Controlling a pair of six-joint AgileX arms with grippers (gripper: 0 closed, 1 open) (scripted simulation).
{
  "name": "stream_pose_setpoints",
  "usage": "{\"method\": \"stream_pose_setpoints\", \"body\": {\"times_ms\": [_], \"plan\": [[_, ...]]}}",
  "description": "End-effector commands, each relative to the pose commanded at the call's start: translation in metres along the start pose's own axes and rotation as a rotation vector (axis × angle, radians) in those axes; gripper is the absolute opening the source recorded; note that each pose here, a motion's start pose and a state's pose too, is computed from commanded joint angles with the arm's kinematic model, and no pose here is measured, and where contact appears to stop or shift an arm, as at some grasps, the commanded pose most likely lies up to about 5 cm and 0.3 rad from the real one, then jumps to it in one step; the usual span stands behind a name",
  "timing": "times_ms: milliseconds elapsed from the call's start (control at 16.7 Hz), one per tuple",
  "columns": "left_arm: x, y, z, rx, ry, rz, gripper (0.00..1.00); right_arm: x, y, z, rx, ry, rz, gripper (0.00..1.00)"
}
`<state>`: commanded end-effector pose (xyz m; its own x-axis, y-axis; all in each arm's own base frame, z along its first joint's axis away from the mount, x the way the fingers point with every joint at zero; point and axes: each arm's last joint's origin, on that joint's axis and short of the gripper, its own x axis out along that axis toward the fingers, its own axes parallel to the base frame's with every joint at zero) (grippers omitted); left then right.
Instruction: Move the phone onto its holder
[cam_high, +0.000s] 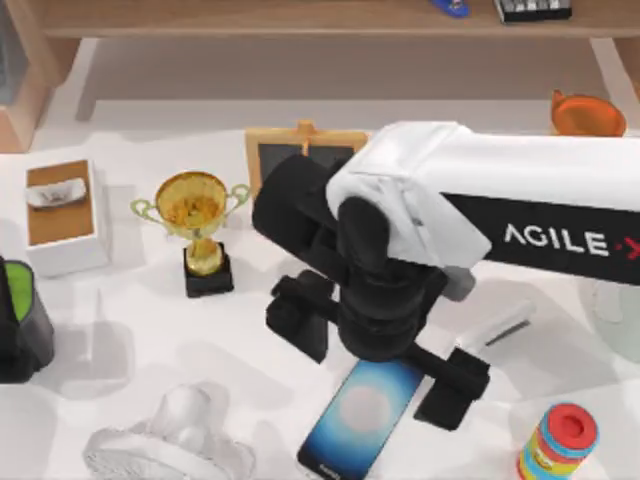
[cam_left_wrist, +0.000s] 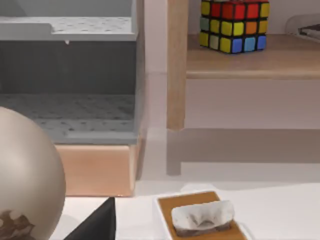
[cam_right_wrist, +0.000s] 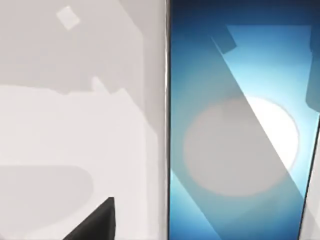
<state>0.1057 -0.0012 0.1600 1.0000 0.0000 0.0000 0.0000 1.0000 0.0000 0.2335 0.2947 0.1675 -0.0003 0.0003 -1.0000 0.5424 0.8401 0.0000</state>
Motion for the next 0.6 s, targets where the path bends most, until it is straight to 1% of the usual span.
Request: {"method": "stream_pose_setpoints", "body": {"times_ms": [420,600], "plan": [[0.000,0.000,0.000,0.000,0.000,0.000,1.00,0.068,0.001,-0.001,-0.001,0.000,0.006,1.00],[0.000,0.000,0.000,0.000,0.000,0.000,1.00,0.074,0.000,-0.001,-0.001,0.000,0.002,1.00]]}}
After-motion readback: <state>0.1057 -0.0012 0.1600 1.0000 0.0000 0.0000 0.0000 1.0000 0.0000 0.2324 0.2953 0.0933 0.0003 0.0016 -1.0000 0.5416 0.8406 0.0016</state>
